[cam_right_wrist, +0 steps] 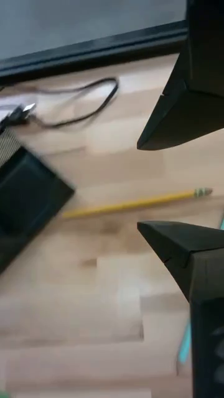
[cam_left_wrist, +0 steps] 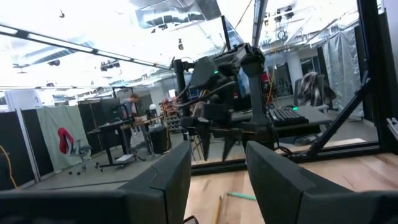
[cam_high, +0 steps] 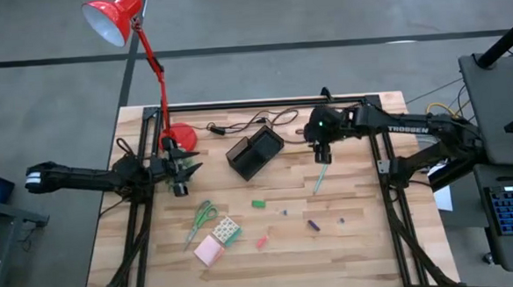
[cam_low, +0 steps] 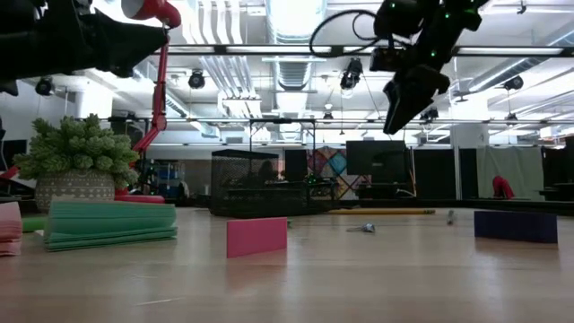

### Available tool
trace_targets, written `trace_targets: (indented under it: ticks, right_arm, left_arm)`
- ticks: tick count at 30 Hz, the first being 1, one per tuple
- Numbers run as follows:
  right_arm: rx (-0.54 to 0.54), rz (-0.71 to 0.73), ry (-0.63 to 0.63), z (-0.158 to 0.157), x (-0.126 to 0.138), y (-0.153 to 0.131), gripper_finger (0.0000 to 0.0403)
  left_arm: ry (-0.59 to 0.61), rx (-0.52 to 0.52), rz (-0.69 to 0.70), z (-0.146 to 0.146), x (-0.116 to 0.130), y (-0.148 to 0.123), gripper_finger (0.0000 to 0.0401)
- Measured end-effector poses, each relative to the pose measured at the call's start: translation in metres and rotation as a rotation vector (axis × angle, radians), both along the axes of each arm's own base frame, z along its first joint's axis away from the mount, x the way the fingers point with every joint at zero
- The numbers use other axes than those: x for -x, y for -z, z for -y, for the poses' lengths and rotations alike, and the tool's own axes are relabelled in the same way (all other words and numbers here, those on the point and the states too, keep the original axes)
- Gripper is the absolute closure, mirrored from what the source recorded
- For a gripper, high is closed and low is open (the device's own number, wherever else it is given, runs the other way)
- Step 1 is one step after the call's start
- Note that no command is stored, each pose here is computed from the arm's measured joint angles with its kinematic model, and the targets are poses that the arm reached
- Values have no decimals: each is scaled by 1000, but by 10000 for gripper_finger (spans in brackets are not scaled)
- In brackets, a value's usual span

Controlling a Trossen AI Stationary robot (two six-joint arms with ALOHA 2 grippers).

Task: Pick and place office supplies into organizer
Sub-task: Put the yellow pencil into the black desk organizer

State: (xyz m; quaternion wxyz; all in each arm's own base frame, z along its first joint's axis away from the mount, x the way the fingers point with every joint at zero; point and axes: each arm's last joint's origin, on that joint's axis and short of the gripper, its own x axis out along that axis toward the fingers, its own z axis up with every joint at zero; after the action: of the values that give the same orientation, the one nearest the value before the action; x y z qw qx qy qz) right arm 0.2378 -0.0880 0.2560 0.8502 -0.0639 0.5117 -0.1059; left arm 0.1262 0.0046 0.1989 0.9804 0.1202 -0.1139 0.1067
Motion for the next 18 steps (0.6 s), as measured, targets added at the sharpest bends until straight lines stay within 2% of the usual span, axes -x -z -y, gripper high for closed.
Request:
trace_targets:
  ticks: [9, 18]
  right_arm:
    - [-15, -43, -25, 21, 2, 11, 216]
    - [-51, -158, -66, 29, -15, 43, 216]
  left_arm:
    - [0, 0, -21, 0, -2, 2, 259]
    - [0, 1, -21, 0, -2, 2, 259]
